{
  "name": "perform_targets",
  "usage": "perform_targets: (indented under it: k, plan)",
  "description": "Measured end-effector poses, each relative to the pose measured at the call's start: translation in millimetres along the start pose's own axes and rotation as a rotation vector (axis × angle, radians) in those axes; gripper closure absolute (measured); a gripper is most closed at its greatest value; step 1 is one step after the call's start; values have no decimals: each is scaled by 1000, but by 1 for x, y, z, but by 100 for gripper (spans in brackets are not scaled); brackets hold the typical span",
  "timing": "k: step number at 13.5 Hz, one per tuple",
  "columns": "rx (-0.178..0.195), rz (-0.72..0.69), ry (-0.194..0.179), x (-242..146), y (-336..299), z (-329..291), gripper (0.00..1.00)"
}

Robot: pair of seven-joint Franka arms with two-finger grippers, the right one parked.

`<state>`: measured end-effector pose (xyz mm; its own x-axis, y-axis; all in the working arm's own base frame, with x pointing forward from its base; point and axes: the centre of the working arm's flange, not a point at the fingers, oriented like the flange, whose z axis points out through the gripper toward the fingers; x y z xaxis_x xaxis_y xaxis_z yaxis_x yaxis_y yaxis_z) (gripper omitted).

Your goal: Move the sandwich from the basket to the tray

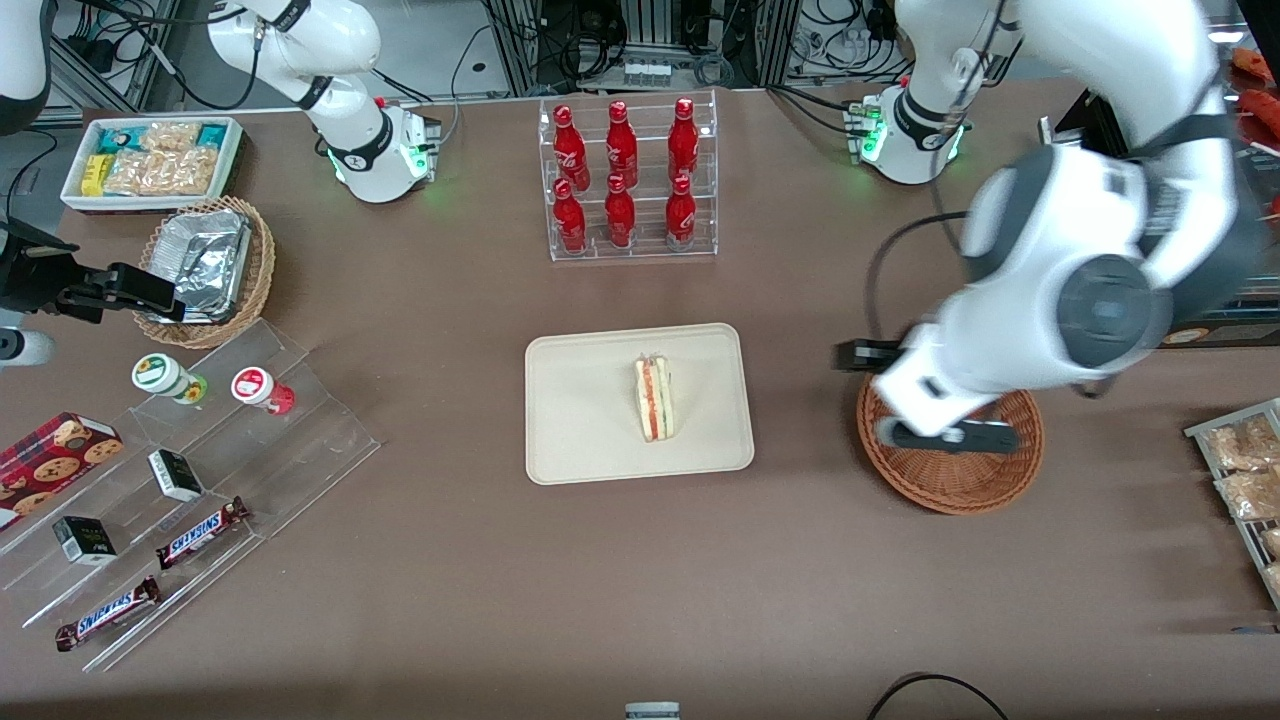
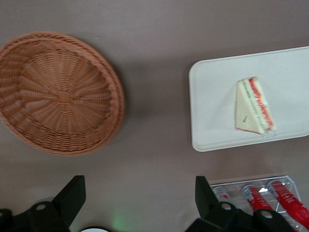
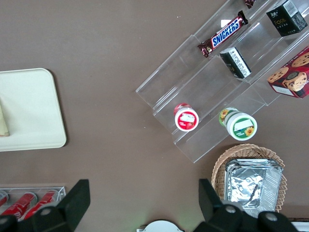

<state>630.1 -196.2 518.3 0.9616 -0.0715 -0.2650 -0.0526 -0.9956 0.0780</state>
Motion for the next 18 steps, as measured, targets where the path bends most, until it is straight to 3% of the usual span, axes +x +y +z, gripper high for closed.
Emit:
perform_targets:
  k: [7, 10, 18]
  plan:
    - [34, -34, -6, -30, -124, -20, 0]
    - [87, -42, -1, -55, -132, -28, 0]
    - [99, -59, 24, -121, -143, -48, 0]
